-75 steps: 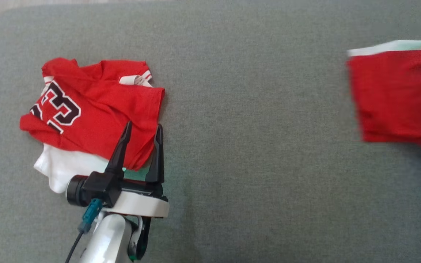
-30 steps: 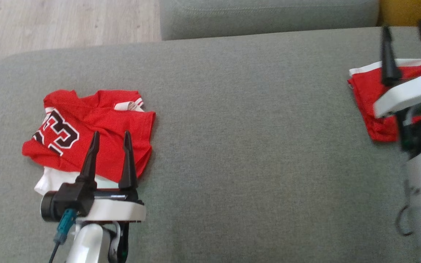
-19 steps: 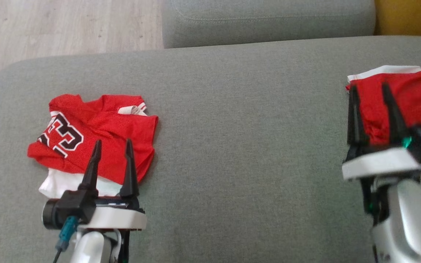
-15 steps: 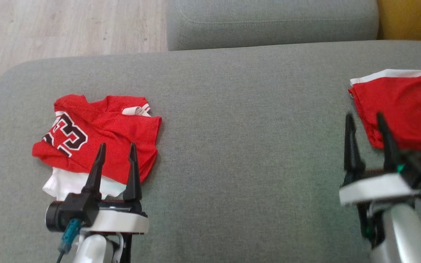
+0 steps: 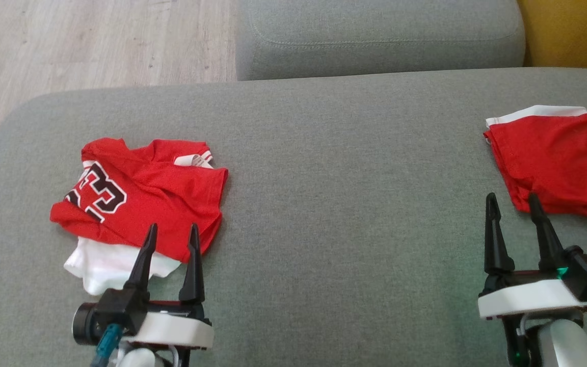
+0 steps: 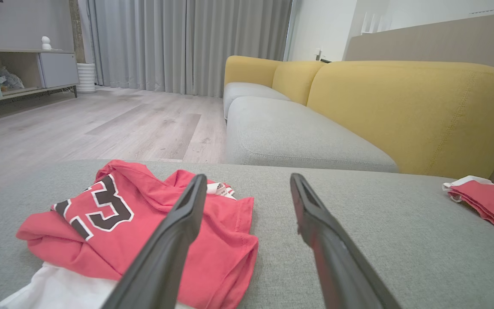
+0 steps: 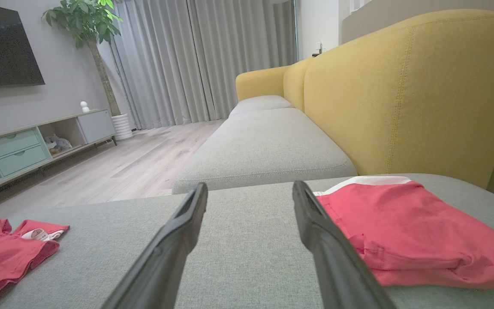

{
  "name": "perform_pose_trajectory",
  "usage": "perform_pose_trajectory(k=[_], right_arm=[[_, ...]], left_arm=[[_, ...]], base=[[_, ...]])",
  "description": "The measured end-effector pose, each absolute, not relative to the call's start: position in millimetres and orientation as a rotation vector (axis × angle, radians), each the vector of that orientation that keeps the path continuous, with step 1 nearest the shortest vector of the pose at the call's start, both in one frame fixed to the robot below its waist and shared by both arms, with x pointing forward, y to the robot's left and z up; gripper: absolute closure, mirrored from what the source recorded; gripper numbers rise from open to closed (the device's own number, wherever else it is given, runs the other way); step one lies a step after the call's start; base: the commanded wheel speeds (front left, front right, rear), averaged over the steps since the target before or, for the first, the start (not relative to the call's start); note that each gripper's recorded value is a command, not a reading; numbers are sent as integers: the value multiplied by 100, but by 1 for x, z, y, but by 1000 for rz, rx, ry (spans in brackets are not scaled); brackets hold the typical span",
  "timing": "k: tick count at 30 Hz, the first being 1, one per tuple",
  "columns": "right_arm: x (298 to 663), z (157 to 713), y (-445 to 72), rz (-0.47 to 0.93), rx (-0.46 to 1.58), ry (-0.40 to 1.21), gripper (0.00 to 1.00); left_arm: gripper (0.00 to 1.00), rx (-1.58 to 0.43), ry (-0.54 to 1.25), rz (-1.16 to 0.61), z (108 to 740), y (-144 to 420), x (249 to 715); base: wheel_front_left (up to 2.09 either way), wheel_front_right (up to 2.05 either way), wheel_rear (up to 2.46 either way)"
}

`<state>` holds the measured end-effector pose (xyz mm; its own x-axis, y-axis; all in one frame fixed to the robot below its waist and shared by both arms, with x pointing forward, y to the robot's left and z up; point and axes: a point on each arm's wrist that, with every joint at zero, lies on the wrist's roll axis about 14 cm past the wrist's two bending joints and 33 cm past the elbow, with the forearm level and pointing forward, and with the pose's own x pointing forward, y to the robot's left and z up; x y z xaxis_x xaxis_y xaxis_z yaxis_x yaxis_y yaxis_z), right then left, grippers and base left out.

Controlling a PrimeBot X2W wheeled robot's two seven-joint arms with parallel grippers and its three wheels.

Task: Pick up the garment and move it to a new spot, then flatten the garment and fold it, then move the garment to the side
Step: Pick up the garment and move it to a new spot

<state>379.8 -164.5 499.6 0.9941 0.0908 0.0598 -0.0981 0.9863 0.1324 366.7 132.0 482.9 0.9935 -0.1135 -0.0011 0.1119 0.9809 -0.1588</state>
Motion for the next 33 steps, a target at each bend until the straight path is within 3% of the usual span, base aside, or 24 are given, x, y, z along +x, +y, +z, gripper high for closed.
perform_pose_trajectory(k=[14,33], right_arm=[[378,497,-155,122,139,-44,0],[373,490,-43,453,183,7,0]], left_arm=[[0,-161,12,-107,482,134,365],[0,-137,-21,124,487,208,325]], base=[[0,0,0],[0,0,0]])
